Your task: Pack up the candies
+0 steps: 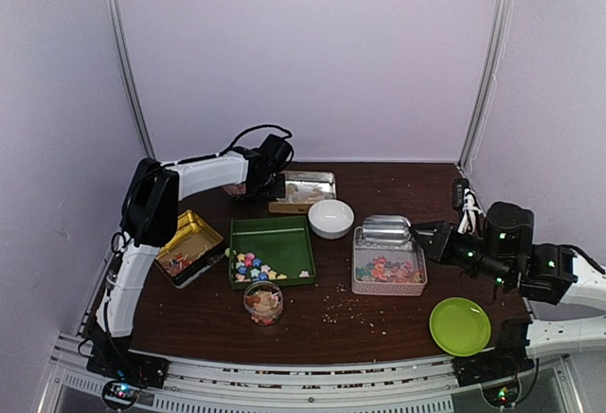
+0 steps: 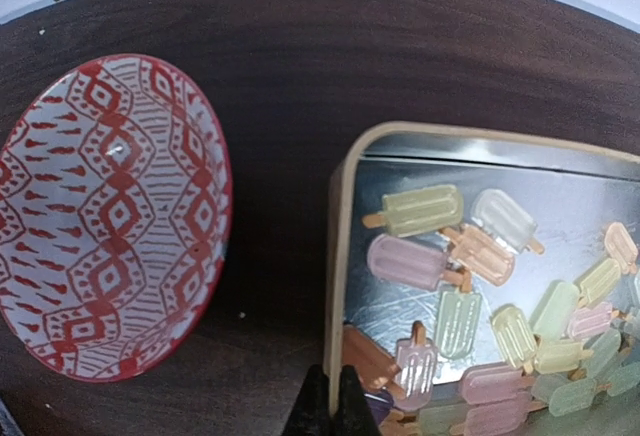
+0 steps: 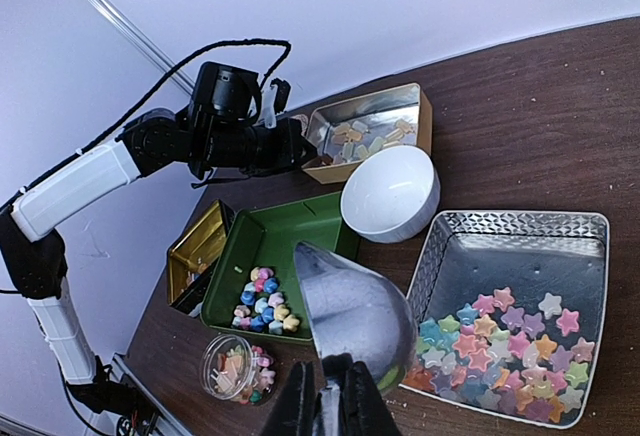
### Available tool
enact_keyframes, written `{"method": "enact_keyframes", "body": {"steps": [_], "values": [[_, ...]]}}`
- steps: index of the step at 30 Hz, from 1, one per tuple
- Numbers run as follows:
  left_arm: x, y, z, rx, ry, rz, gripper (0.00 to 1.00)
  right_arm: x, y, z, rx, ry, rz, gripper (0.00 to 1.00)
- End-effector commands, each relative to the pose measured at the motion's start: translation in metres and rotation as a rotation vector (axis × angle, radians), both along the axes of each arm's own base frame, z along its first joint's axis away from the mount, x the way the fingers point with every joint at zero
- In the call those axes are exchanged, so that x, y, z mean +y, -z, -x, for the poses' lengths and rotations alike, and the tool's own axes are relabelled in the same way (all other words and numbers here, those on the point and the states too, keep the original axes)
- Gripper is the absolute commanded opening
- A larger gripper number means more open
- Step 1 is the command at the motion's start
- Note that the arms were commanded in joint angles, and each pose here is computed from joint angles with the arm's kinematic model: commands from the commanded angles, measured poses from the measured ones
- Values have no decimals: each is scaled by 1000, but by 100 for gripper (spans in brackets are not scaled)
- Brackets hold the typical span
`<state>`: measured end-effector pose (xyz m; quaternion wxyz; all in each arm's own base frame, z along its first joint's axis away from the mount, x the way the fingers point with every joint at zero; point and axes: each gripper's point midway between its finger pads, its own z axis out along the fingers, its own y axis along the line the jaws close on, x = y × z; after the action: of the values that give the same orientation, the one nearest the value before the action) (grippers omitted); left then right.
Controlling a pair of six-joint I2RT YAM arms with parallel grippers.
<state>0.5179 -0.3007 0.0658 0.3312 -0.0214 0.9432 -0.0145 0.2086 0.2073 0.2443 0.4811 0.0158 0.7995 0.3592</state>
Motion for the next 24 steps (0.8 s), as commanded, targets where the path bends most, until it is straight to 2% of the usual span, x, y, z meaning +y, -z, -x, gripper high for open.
{"method": "enact_keyframes", "body": {"steps": [1,5,9,13,16,20,22,24], "values": [[-20,-11,-11,-30,32,100,2,-5,-7,-3,-19,28,-12,0],[-22,-16,-10,-30,48,105,13,-5,-6,-3,-15,29,-7,0],[-25,-18,-9,-26,71,109,20,-4,-3,-3,-5,29,-5,0],[-26,-27,-6,-19,91,118,40,-1,-6,-2,-2,10,-15,0],[-26,-62,-3,-61,109,148,62,12,-7,3,10,-58,5,0],[-5,-140,8,-187,81,150,95,43,6,16,85,-226,44,0],[14,-175,18,-250,71,121,98,62,22,30,157,-341,65,0],[30,-210,32,-310,82,95,98,69,41,38,226,-383,120,0]]}}
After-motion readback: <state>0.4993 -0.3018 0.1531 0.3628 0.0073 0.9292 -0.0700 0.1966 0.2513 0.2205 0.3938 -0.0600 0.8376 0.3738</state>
